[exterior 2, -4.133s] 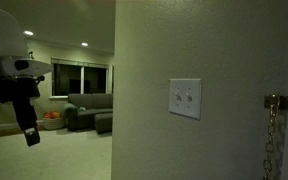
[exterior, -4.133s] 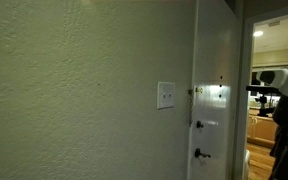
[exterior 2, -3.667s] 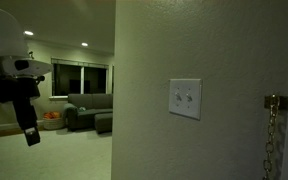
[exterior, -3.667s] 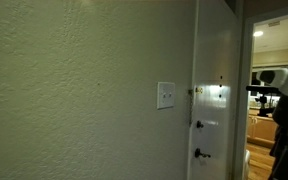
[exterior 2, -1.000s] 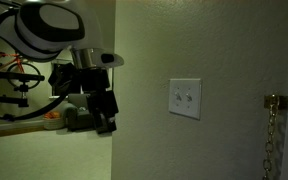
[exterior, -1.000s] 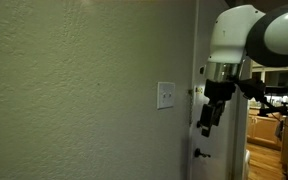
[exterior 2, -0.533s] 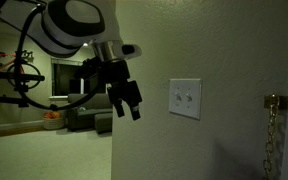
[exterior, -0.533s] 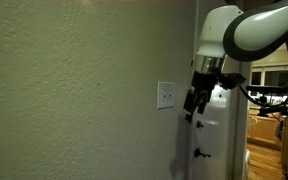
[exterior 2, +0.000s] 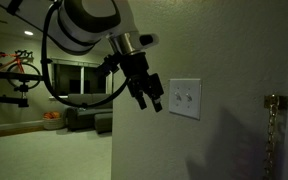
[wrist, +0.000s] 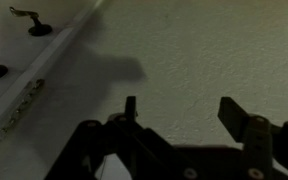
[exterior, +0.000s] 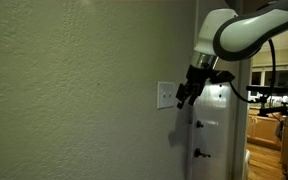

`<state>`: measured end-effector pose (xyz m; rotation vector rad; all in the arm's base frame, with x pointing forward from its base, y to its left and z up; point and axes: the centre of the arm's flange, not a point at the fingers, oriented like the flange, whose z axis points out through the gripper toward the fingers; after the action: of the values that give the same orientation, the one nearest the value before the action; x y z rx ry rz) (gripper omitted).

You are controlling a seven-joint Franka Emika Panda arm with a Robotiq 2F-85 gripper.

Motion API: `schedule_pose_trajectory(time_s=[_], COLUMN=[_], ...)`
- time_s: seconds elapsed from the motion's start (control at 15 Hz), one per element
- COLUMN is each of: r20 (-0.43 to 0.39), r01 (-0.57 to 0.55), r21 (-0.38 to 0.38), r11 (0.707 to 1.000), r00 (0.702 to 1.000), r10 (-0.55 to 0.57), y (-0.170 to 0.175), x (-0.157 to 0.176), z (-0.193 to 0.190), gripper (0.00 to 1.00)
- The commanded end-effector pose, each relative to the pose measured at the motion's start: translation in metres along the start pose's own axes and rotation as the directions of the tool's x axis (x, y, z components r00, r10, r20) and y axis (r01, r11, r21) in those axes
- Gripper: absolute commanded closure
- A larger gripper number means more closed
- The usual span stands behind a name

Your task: Flip the switch on the wall

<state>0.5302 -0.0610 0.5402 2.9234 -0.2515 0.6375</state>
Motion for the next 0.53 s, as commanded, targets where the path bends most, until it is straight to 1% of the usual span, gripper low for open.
schedule_pose_trajectory(time_s=[0.0, 0.2, 0.27, 0.33, 0.47], r20=[-0.069, -0.116, -0.129, -0.144, -0.168], r01=[-0.045, -0.061, -0.062, -0.060, -0.056], r21=[0.014, 0.023, 0.023, 0.024, 0.022], r11=[0.999, 0.998, 0.998, 0.998, 0.998], r00=[0.997, 0.991, 0.990, 0.988, 0.984], r10=[0.046, 0.064, 0.065, 0.063, 0.059], y=[0.017, 0.022, 0.023, 0.024, 0.025], x=[0.016, 0.025, 0.028, 0.033, 0.041], z=[-0.010, -0.018, -0.020, -0.021, -0.022], gripper=[0.47, 0.66, 0.69, 0.68, 0.69])
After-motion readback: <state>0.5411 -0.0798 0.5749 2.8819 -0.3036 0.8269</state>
